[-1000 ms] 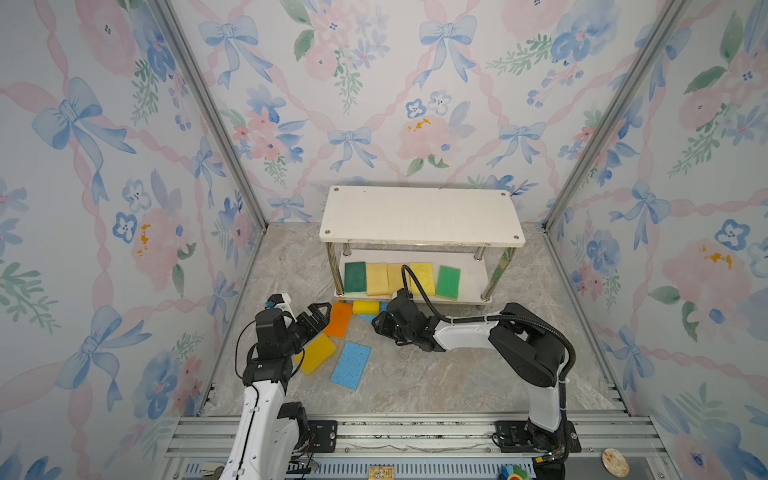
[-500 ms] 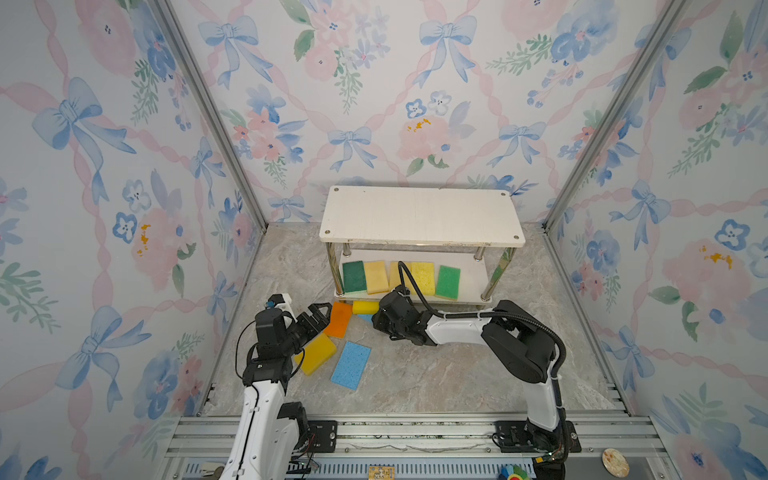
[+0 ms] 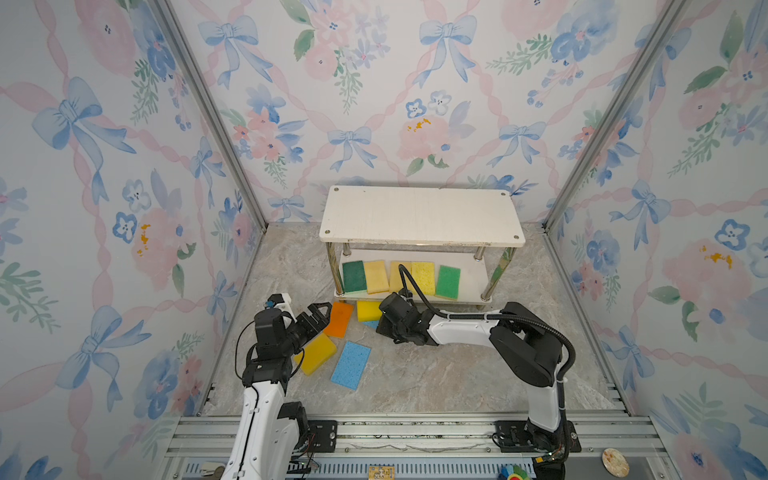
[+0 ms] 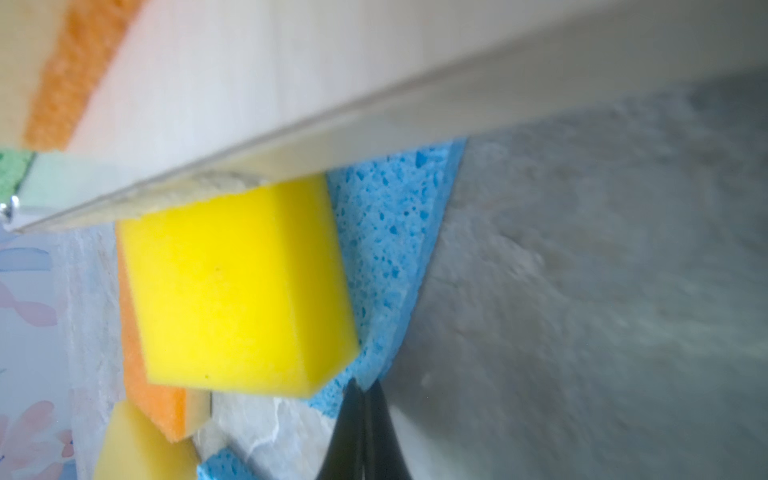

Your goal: Place and organize the cleaning sponges onto the shelf

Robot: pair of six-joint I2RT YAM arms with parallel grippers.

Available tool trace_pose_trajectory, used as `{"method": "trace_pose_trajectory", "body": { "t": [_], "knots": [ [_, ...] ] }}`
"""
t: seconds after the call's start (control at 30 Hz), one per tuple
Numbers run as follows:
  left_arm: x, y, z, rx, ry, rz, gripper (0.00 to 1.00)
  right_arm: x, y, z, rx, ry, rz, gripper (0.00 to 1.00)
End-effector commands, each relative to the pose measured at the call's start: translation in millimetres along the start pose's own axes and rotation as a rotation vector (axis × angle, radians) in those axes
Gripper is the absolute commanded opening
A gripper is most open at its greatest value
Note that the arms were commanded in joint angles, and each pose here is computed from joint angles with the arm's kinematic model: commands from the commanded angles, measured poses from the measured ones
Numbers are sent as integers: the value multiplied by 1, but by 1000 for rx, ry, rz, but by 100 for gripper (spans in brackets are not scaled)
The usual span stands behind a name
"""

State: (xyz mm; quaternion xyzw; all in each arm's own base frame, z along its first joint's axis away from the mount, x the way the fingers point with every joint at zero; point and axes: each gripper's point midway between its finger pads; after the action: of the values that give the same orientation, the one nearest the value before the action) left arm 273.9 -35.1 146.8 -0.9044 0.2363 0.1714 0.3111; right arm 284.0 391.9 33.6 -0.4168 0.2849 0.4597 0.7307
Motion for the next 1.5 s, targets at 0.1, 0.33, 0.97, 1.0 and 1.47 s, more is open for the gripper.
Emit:
{"method": "trace_pose_trajectory", "body": {
  "t": [0.1, 0.33, 0.97, 1.0, 1.47],
  "knots": [
    [-9, -10, -15, 38, 36, -31, 98, -63, 39, -50, -138, 142, 156, 0],
    [-19, 1, -27, 30, 89, -25, 98, -112, 67, -87, -233, 172, 266, 0],
    [-30, 74, -76, 116, 243, 202, 98, -234, 13, -144, -550, 403, 23, 0],
    [-30, 76, -76, 115, 244, 210, 98, -235, 12, -145, -541, 396, 10, 0],
    [-42, 102, -138, 1, 557, 356, 98, -262, 2, -51, -518, -198, -96, 0]
  ]
}}
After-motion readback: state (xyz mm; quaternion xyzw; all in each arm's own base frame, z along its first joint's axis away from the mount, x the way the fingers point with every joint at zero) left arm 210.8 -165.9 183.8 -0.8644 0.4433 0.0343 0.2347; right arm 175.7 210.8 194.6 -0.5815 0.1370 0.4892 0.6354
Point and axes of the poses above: each gripper's point midway between its finger pads, its own x axis out along the fingers, its own z axis along the line the jaws close on, y = z × x, and after that the axes turned 2 degrees about -x, right-handed
